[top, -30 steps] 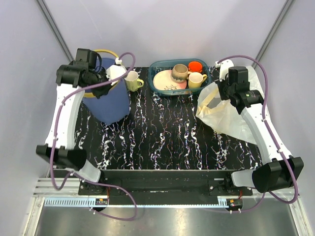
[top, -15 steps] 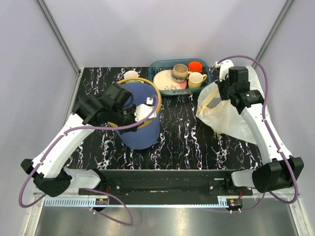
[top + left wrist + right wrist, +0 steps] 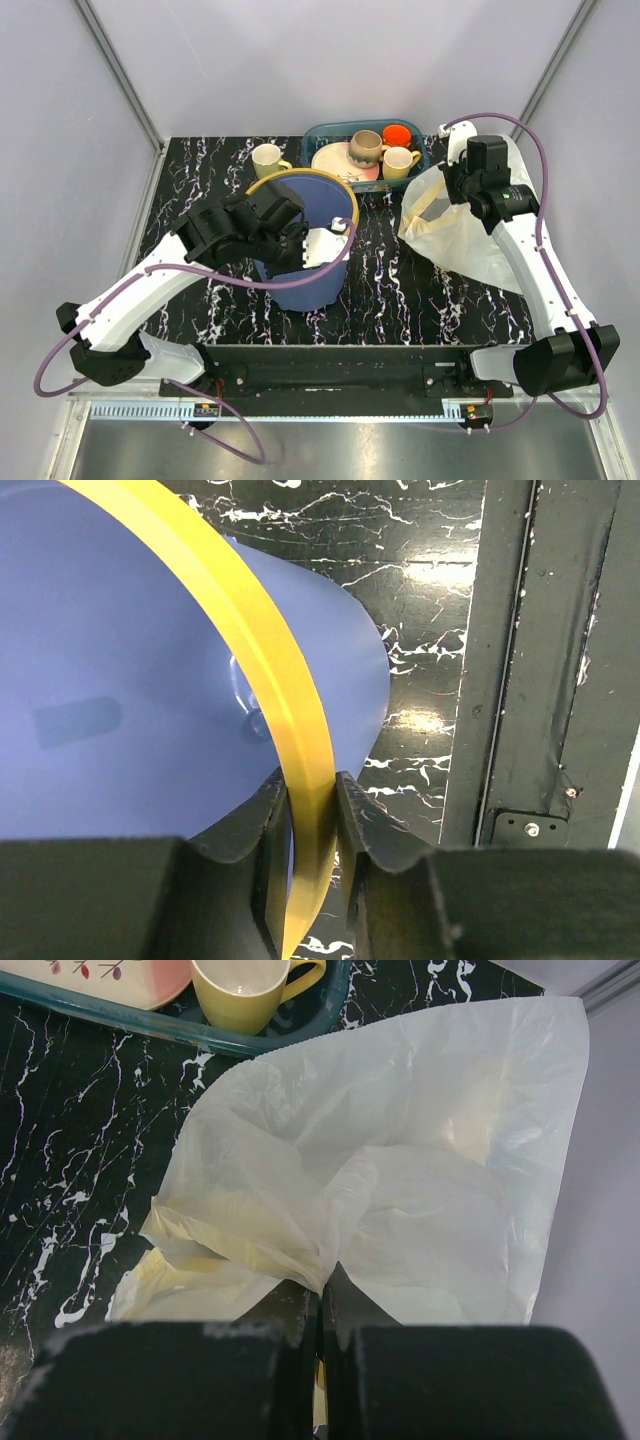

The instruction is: Put the trash bags into the trash bin

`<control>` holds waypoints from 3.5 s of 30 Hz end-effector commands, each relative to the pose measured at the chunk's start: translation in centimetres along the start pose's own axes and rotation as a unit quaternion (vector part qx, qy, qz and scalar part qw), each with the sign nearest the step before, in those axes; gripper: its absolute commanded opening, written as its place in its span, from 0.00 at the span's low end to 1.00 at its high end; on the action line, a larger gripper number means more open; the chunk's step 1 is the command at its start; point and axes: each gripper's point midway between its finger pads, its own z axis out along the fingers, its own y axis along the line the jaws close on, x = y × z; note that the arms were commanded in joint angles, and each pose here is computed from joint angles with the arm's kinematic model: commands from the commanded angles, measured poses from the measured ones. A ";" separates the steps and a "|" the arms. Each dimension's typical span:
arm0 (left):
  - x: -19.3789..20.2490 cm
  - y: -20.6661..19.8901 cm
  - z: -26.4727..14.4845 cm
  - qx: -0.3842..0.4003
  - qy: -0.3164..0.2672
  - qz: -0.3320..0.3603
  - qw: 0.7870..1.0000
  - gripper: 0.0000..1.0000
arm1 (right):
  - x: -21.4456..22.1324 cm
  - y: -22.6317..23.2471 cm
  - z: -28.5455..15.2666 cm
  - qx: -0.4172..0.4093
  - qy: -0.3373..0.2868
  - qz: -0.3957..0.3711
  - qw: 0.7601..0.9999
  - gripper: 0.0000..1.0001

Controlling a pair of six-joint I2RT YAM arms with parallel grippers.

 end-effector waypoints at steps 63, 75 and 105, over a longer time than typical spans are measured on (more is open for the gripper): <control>23.9 7.1 1.6 -0.041 -0.150 -0.281 0.947 0.61 | -11.6 -2.7 -11.2 -0.008 -0.154 0.046 0.987 0.00; 18.6 1.7 6.0 0.028 -0.245 -0.228 0.942 0.64 | -11.2 -3.2 -11.1 0.007 -0.147 0.041 0.988 0.00; 9.6 8.6 -4.8 -0.158 -0.390 -0.277 0.864 0.87 | -32.0 0.4 -39.3 -0.232 -0.617 0.021 0.752 0.00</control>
